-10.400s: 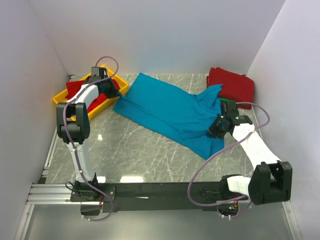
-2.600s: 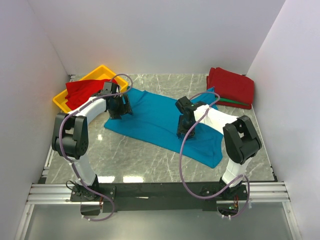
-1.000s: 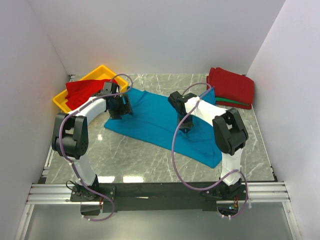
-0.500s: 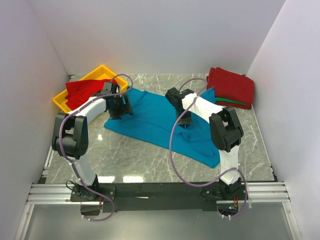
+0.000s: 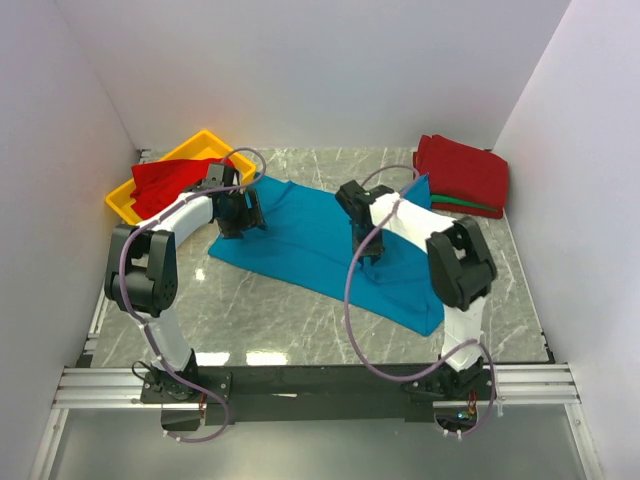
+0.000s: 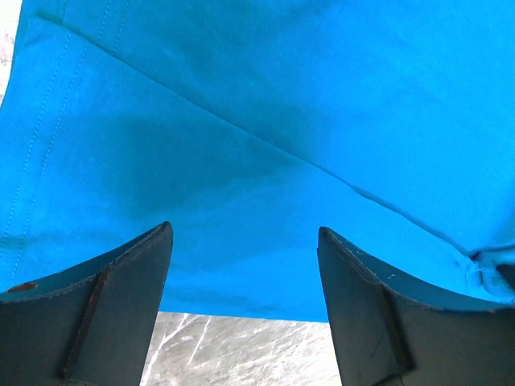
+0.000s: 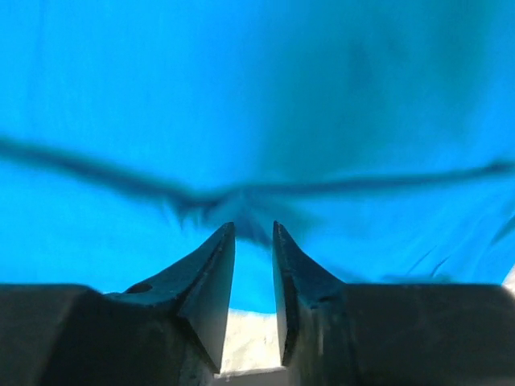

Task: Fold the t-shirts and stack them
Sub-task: Fold the tshirt

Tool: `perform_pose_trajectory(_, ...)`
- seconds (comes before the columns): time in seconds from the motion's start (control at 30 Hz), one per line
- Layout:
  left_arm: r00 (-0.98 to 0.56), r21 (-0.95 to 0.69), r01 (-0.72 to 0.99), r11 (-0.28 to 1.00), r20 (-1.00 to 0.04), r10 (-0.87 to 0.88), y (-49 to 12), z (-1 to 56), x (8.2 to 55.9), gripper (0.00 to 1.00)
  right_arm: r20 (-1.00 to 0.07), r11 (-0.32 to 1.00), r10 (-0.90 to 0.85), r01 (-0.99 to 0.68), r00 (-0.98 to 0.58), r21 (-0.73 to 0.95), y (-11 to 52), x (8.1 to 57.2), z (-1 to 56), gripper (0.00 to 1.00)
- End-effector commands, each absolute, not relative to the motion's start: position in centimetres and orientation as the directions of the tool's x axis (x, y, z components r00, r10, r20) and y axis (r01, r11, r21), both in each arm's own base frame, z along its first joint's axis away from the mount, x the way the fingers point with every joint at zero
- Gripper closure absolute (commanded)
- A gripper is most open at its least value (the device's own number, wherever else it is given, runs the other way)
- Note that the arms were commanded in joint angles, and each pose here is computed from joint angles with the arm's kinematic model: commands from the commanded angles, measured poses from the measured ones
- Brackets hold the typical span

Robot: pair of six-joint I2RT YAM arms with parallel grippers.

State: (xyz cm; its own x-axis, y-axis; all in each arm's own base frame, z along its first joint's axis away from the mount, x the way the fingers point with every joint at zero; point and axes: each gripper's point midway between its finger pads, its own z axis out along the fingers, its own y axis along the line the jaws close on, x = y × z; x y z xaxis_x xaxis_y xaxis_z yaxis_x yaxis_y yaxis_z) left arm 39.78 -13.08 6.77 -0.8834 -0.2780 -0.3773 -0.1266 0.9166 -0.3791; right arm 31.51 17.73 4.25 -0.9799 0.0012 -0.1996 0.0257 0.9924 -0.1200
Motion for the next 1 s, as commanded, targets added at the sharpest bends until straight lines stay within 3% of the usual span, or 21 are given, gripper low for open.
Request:
perform_pose_trajectory(0.0,-0.876,-0.394,-0.092,0.915,-0.405,-0.262,-13.6,7.9,40.5,0.21,-0.284,0.992,0.097,0.07,-0.954,0.103,20.3,31.4,7.8,0.66)
perform_pose_trajectory(0.57,-0.878,-0.4,-0.088,0.912,-0.401,-0.261,-13.7,7.8,40.3,0.22,-0.295,0.989,0.144,0.123,-0.945,0.087,17.5,29.1,6.4,0.52)
perform_pose_trajectory(0.97,-0.878,-0.402,-0.087,0.912,-0.401,-0.261,-13.7,8.0,40.3,0.21,-0.276,0.988,0.143,0.124,-0.95,0.087,16.7,29.0,4.4,0.5)
